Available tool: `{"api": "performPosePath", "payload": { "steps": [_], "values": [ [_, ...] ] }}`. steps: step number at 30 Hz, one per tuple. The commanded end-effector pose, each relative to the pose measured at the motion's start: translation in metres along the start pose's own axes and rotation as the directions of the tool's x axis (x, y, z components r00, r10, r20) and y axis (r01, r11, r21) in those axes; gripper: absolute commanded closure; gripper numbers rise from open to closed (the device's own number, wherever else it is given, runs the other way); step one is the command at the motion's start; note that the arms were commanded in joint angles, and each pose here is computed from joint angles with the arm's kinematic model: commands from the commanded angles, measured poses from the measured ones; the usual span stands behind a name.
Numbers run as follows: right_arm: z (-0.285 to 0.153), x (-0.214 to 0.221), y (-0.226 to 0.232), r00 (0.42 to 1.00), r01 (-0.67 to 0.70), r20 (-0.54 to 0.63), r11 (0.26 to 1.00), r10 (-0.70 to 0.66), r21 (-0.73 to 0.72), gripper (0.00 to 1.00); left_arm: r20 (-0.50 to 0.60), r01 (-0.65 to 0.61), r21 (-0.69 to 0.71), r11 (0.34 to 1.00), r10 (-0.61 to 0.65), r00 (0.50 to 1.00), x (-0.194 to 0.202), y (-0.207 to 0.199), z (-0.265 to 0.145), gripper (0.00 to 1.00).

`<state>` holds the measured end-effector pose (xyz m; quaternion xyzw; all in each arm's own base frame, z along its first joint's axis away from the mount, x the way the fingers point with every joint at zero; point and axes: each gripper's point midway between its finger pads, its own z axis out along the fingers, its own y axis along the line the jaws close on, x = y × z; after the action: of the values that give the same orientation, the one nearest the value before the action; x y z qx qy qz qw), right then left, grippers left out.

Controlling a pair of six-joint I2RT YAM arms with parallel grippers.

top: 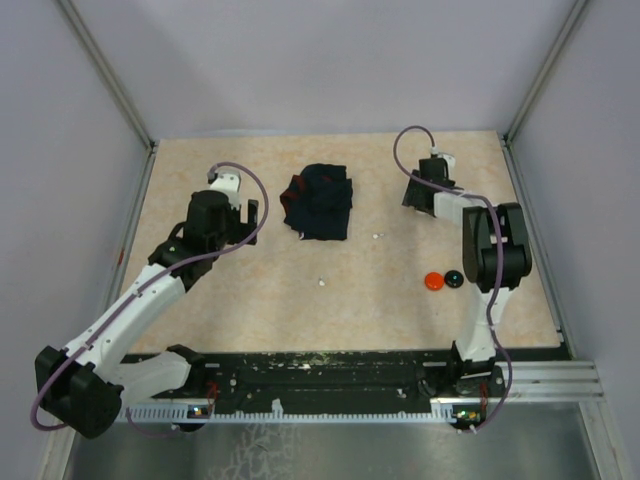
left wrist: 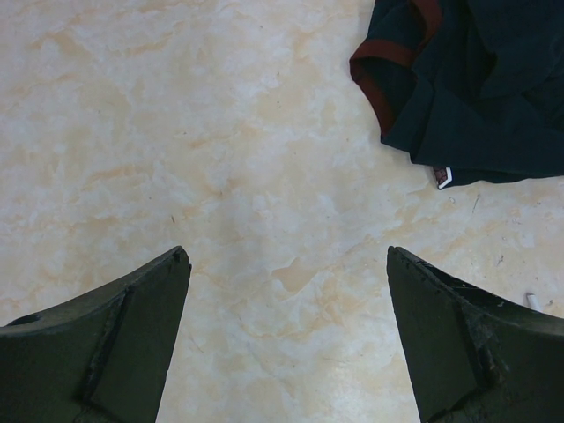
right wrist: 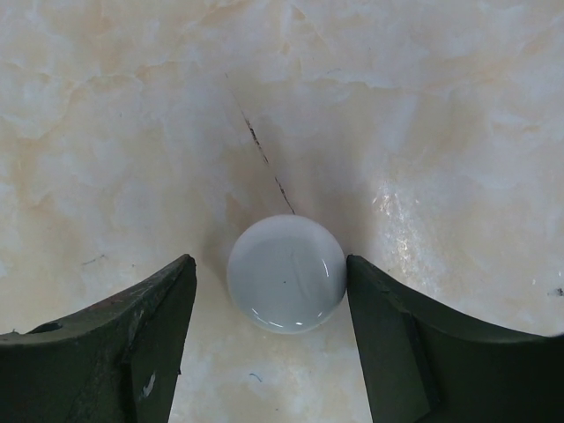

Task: Insert the wireless bluetooth earbuds into the charging case
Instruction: Pick up the charging case at the center of the board.

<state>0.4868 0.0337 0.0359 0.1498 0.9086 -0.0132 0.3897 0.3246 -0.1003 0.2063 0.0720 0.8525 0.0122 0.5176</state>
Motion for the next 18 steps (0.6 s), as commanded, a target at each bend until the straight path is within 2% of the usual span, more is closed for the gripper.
{"api": "performPosePath", "payload": {
  "steps": [1, 10, 18],
  "values": [
    [0.005, -0.009, 0.000, 1.000, 0.016, -0.016, 1.000, -0.016, 0.012, 0.32, -0.002, -0.002, 0.005, 1.000, 0.002, 1.000, 0.001, 0.001, 0.002, 0.03],
    [0.007, -0.005, 0.000, 0.999, 0.031, -0.039, 0.999, -0.030, 0.011, 0.37, -0.002, -0.002, 0.021, 1.000, 0.002, 1.000, 0.001, -0.002, 0.002, 0.04],
    [-0.019, -0.006, 0.011, 0.994, 0.107, -0.012, 0.993, -0.107, -0.046, 0.46, 0.001, 0.007, 0.052, 0.999, -0.007, 1.000, -0.001, -0.007, 0.000, 0.04]
  ]
}}
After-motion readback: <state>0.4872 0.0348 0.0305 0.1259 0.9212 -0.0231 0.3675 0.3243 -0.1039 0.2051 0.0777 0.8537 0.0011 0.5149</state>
